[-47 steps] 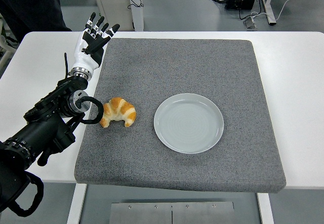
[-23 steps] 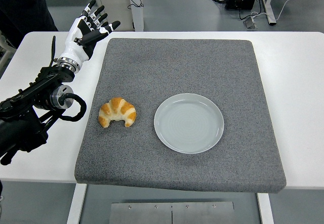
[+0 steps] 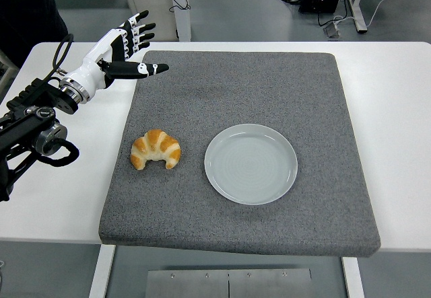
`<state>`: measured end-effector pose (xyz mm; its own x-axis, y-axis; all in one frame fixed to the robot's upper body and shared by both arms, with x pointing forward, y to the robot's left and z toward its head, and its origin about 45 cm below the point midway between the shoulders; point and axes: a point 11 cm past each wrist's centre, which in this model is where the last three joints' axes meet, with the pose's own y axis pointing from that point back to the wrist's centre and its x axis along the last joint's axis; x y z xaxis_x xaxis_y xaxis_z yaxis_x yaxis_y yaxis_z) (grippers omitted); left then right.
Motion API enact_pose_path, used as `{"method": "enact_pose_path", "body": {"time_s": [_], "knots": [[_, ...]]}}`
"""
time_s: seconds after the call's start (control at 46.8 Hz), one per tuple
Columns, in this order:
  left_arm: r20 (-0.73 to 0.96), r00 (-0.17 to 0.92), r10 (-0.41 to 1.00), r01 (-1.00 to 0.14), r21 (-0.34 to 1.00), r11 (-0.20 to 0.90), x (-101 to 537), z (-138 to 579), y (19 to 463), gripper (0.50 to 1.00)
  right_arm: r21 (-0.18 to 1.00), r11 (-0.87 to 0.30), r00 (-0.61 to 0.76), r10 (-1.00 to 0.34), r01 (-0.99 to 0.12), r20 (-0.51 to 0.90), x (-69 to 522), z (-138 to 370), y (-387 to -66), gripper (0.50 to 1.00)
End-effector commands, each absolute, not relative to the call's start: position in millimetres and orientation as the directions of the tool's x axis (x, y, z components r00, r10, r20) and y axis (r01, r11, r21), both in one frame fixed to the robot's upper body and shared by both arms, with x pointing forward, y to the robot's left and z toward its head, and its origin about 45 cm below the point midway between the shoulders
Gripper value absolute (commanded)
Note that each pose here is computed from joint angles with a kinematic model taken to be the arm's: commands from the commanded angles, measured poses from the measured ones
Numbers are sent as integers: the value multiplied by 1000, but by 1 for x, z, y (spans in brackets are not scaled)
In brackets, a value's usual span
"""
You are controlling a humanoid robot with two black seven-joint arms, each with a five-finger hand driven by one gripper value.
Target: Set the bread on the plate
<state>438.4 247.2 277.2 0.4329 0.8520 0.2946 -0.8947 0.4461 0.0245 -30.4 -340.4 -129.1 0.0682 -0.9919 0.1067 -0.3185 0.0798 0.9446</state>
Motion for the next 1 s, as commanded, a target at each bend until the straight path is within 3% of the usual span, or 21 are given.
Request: {"method": "enact_pose_path", "body": {"time_s": [0.0,0.513,0.983], "knots": [[388,457,801,-877,43,479,432,282,244,968,945,80,68,-992,-319,107,-30,-129,-340,1000],[688,542,483,-791,224,569,411,285,262,968,945,80,68,-992,-319,107,-30,-129,-340,1000],[759,596,262,-696,326,639,394,280,246,968,945,80,68,-992,-319,107,-30,-129,-340,1000]]}}
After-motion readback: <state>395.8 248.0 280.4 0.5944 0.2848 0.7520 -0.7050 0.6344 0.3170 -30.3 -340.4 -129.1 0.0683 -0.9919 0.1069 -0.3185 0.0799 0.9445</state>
